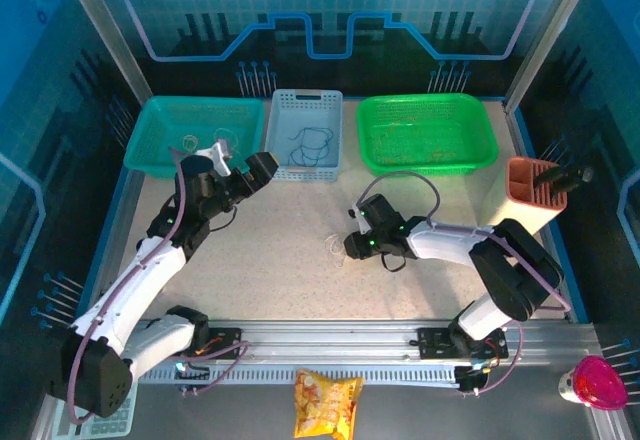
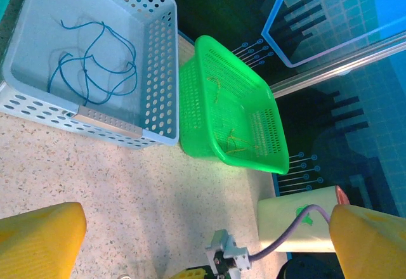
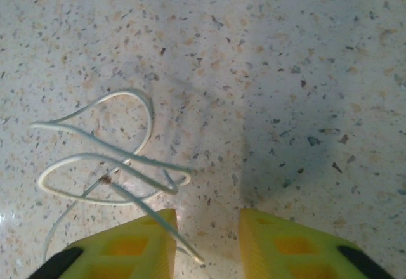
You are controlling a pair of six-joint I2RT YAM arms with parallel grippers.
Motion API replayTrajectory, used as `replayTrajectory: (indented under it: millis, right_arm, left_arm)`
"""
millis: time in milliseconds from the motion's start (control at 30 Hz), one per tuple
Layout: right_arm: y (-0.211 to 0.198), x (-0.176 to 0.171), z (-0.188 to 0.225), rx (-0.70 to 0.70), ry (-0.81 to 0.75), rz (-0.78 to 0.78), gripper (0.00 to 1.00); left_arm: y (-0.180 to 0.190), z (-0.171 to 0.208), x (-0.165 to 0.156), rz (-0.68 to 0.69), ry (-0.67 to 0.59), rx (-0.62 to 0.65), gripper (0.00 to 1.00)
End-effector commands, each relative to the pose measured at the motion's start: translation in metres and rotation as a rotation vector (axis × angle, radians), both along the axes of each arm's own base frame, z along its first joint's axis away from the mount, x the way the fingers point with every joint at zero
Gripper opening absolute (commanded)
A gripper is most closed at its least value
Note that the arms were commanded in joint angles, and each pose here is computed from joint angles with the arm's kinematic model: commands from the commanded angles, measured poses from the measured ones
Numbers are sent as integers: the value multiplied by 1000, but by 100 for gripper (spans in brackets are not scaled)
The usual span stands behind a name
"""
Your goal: Untangle the cables
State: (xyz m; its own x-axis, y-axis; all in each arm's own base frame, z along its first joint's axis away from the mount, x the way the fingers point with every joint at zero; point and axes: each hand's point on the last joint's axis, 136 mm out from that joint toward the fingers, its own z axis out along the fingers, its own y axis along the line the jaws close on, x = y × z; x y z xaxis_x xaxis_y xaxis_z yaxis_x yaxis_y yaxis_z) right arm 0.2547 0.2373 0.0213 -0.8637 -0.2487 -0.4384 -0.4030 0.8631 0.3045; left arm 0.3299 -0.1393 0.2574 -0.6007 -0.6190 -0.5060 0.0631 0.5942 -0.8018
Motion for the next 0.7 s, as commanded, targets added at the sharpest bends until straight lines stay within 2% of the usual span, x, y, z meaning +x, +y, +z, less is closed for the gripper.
replayTrajectory:
  millis: [0, 67, 100, 367, 667]
  right_arm:
    - [12, 10, 6, 19, -32, 11, 18]
    - [13, 10, 9, 20, -35, 18, 3]
    - [13, 11, 13, 24, -43, 19, 0]
    - [10, 16, 79, 83, -171, 26, 0]
    - [0, 20, 174, 269, -330, -19, 0]
  left_arm:
    - [-3, 7, 2, 2, -14, -25, 99]
    - [-4, 7, 2, -1, -12, -30, 99]
    - [-4, 8, 1, -4, -12, -35, 99]
    - [-14, 15, -4, -46, -10, -114, 99]
    - [-41, 29, -18, -104, -8, -236, 99]
